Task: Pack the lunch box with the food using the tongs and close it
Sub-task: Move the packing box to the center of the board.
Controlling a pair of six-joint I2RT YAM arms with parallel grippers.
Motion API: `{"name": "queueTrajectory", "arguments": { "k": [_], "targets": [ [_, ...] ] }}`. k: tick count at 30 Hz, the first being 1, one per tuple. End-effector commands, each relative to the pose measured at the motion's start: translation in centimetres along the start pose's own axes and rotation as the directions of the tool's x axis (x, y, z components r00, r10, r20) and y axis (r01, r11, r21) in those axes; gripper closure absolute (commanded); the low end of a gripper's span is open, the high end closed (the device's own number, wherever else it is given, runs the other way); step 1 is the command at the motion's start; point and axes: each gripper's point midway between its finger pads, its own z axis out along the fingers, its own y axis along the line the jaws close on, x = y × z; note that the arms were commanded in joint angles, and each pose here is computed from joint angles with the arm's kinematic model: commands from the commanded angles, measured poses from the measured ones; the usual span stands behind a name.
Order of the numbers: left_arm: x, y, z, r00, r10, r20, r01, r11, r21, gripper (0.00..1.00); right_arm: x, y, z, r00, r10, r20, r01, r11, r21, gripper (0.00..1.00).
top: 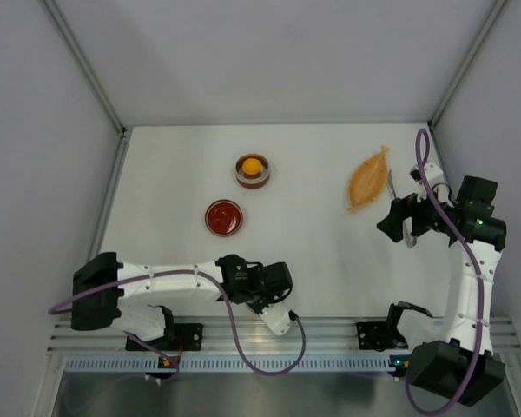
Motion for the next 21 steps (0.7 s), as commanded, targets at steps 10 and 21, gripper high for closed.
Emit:
{"name": "queueTrajectory", "arguments": {
  "k": [10, 21],
  "targets": [
    [-2.2, 4.8, 2.2, 0.999, -0.043, 0.021, 0.043, 0.999, 0.004, 0.98, -0.5, 0.0, -0.7, 0.999, -0.029, 0.033, 0.028, 1.0, 0.013, 0.01],
    [-5.7, 11.5, 4.0, 0.995, -0.033, 0.095, 0.046, 0.988, -0.146, 0.98, 0.6, -1.2, -1.6, 1.0, -0.013, 0.023, 0.011, 0.999, 0.044, 0.01]
  ]
}}
